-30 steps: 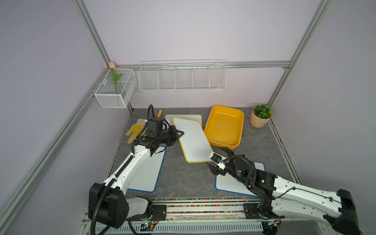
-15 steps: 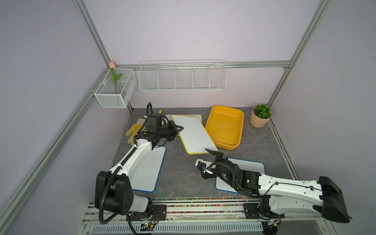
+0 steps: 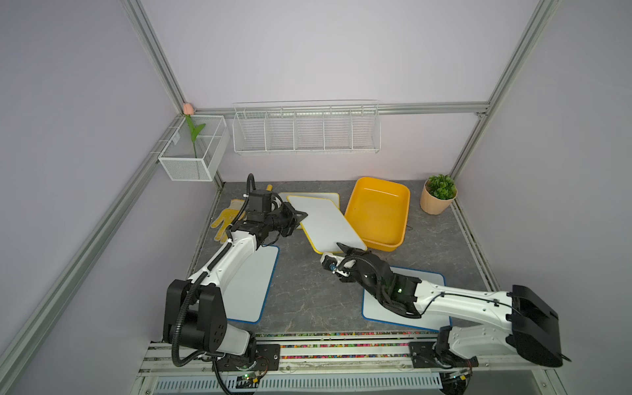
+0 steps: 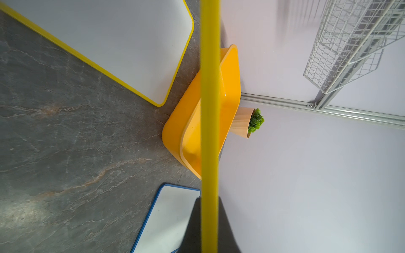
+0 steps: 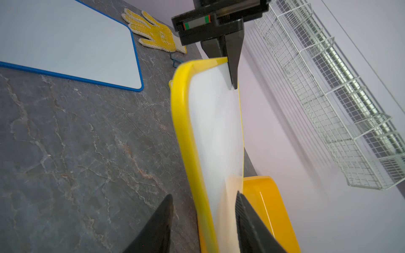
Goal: Put the whiteboard into the storage box
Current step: Pick up the whiteboard at the center of the board.
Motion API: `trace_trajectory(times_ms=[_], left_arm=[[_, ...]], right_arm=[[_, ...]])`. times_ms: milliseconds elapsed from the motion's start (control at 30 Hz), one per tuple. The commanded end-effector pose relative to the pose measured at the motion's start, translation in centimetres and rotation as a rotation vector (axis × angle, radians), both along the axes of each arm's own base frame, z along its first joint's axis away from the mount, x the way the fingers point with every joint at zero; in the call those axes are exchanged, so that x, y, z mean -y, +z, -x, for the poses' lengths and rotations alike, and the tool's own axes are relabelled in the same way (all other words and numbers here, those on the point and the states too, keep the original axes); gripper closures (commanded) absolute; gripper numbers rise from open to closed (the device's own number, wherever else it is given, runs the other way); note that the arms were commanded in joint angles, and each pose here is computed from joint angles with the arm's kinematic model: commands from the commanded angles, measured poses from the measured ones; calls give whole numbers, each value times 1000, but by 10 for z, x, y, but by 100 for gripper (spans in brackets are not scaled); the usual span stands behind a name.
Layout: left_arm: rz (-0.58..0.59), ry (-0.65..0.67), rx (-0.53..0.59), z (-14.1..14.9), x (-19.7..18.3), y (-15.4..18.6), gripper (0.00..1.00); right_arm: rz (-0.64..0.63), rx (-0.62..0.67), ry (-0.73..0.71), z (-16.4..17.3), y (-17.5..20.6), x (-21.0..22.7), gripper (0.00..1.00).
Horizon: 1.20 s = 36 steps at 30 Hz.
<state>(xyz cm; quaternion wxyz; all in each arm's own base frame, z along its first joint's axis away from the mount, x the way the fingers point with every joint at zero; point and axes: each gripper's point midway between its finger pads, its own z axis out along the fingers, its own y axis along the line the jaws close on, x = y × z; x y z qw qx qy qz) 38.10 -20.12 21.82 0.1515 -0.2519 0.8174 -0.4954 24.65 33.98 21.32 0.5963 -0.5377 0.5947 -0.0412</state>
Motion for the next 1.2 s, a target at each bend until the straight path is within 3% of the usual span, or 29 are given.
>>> trace_trajectory(times_ms=[0,633,1000,1133,1167], left_arm=[[63,-10,33,-9,4,26,100],[139,-14,18,-16,10,32,100],[96,-18,85,-10,5,51,78],[69,-22,119,-8,2,58,58],[68,-25,138,-8,2,62,53]], right_arm=[[-51,52,-4,-8,20,-7,61],[-103,29,-56,-25,29,-4,94],[-245,29,-68,-27,85,18,94],[-258,13,-68,-26,93,28,94],[-285,24,-68,-26,110,31,94]])
